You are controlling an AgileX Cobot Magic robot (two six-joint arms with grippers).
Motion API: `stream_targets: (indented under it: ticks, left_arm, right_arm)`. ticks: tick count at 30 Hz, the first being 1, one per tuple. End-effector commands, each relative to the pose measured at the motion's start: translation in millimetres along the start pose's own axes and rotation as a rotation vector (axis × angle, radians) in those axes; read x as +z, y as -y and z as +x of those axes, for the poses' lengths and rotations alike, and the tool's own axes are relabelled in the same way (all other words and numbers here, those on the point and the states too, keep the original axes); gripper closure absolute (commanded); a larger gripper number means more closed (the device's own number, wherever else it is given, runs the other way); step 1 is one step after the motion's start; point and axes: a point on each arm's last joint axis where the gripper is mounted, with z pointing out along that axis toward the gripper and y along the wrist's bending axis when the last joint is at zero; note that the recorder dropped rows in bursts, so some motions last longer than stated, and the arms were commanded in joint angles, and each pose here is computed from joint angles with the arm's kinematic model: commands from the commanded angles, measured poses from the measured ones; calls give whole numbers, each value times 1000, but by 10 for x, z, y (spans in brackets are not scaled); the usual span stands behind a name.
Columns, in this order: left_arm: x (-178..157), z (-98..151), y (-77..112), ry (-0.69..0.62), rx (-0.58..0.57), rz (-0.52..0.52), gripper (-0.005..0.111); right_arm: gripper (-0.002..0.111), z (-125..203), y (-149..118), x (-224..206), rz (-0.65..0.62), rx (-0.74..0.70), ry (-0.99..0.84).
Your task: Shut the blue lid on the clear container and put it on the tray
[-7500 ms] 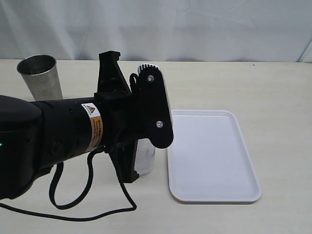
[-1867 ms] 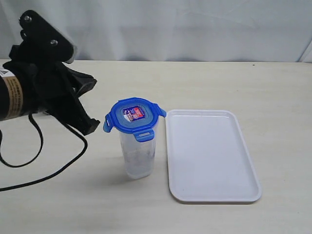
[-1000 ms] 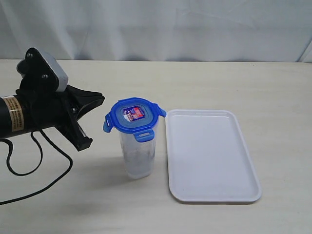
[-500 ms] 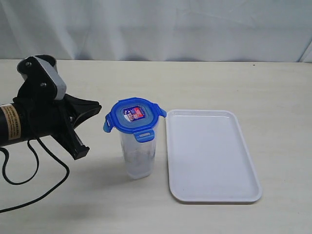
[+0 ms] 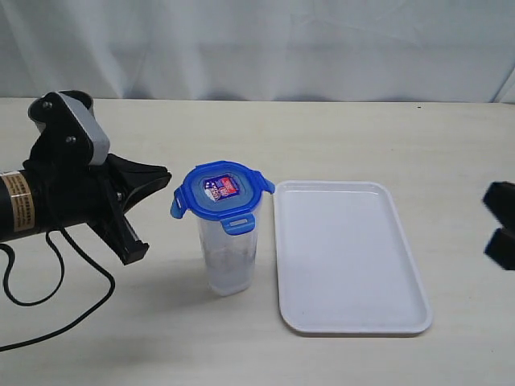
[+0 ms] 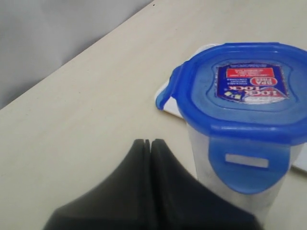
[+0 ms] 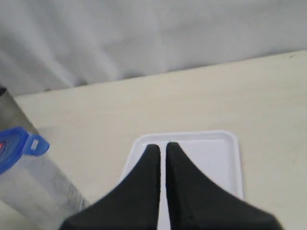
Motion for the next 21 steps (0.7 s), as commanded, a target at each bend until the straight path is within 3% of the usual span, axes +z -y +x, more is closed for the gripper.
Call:
stream_targets:
  ticks: [1,9,17,21]
  left_arm:
    - [-22,21,35,3,-16,18,107]
    - [-28,42,50,-3,-22,23,107]
    - [-28,39,52,0,-21,25,107]
    - [-28,37,52,2,-21,26,107]
  right_arm:
    - [104,16,-171,277,-66,-105,-149]
    - [104,-139,-362,665,-93,-235,-286]
    - [104,-243,-434,933,-105,-352,-284]
    - [104,-284,-427,1072,-93,-351,-187]
